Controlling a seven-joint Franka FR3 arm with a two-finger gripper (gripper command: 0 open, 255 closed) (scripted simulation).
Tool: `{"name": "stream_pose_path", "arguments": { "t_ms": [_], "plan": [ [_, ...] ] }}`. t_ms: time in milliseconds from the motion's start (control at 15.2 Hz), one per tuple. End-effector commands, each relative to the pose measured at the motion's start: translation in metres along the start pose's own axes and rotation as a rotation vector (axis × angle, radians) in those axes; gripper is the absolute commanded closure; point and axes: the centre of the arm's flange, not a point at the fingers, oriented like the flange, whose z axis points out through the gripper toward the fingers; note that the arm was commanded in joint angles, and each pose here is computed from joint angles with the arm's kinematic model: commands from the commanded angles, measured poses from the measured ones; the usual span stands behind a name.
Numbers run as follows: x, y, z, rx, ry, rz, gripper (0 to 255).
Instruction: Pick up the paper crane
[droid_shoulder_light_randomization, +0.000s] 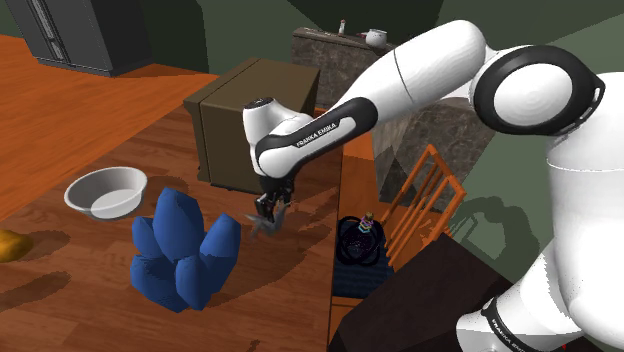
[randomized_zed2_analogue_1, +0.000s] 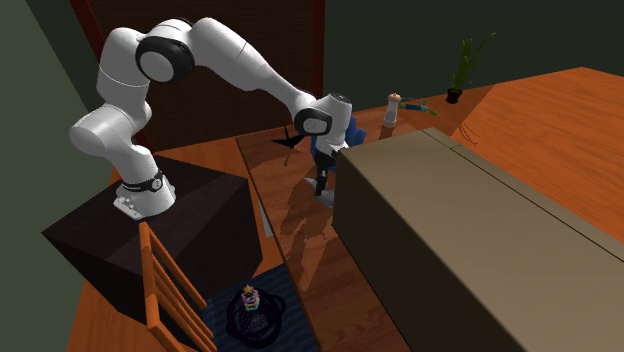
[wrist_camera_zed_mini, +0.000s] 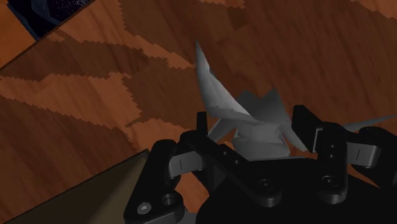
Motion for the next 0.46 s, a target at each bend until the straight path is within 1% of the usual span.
{"name": "stream_pose_path", "arguments": {
  "t_ms": [0, 264, 396],
  "plan": [
    [-0.001, 0.001, -0.01, 0.0, 0.0, 0.0, 255],
    [-0.005, 0.002, -0.031, 0.0, 0.0, 0.0, 255],
    [-0.005, 0.002, -0.031, 0.0, 0.0, 0.0, 255]
  ]
}}
